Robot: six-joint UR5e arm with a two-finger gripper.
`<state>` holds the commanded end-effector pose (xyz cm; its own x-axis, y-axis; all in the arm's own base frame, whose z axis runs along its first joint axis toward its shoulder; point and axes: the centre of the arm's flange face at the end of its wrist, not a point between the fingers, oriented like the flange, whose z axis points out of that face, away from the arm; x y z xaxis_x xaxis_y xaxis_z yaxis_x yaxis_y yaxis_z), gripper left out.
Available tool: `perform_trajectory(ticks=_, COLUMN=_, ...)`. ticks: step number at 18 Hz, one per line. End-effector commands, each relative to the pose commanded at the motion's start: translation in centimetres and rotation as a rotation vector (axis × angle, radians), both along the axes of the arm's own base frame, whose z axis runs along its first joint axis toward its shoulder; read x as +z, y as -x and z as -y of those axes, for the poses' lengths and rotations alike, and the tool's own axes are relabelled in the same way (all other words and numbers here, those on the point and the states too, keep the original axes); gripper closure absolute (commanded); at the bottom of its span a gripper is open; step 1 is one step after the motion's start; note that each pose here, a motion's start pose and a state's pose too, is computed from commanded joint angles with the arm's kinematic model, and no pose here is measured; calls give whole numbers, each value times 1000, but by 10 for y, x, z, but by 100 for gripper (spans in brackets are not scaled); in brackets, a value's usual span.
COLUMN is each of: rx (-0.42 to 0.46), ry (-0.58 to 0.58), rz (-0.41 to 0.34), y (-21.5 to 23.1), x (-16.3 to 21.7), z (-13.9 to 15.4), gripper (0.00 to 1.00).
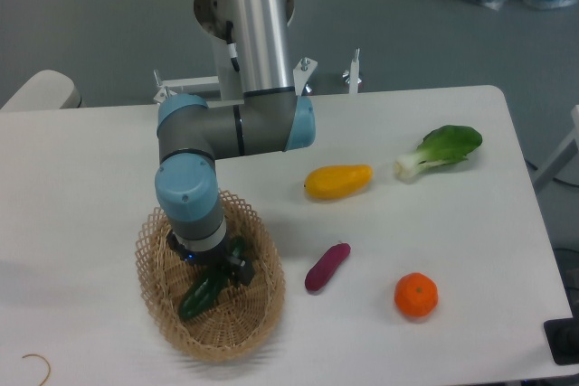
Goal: Pick up the cucumber from the basket
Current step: 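Lower the gripper into the basket and close it on the cucumber, then lift the cucumber out of the basket and carry it beside the tangerine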
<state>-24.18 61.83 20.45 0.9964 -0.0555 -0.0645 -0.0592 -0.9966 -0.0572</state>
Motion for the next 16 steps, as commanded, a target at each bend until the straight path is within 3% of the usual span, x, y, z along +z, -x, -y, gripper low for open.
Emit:
perform_trajectory(ticks=1, rx=-3, ry=0, rz=0, y=0, x=0, z=0, gripper=17)
perform_trajectory(ticks=4, rx=-8, ry=-7, rz=-3, y=2, x=4, z=-1, gripper=50)
perform_trajectory(ticks=5, rx=-9, ry=-9, rz=-5, y=1, x=5, z=-2, gripper=56)
perform_trajectory(ticks=10, rx=-31, ry=-18, rz=-13, y=3, x=12, z=-3, gripper=67)
perform_trajectory(ticks=13, rx=-44, ry=-26, rz=-21, y=5, x=19, z=-4, gripper=68)
perform_trajectory(ticks=16, rx=-105, ry=-63, rz=-57, y=13, x=57, z=-8, gripper=69)
